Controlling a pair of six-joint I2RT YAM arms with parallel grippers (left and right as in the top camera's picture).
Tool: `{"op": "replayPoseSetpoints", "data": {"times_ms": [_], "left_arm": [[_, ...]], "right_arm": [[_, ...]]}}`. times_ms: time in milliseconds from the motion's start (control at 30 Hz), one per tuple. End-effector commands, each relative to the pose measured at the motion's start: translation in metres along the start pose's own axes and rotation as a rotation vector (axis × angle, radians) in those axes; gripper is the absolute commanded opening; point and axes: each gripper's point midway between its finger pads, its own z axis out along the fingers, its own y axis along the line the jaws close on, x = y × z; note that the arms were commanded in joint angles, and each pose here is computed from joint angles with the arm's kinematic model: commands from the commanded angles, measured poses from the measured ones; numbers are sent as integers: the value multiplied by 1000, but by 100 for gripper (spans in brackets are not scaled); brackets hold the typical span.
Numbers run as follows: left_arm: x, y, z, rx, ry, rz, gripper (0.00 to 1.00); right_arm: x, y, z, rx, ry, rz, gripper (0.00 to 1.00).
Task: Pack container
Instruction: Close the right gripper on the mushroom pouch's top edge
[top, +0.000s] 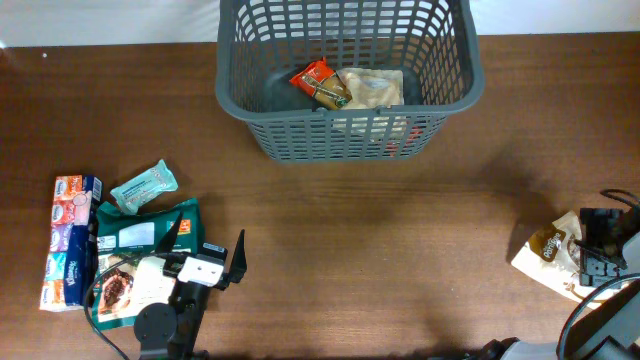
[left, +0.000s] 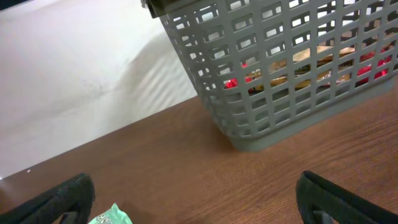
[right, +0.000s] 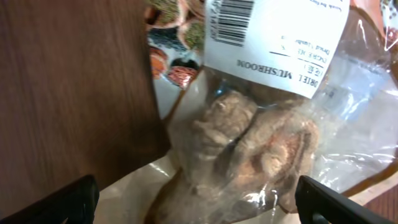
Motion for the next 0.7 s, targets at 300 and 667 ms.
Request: {"op": "replayPoseSetpoints", "data": {"times_ms": [300,667], "left_arm": [[1,-1,0,2,2,-10,99],[1,-1,0,2,3,-10,99]], "right_arm": [[4,-11,9,57,9,35,99],[3,-28,7,139,-16,105,99]]}}
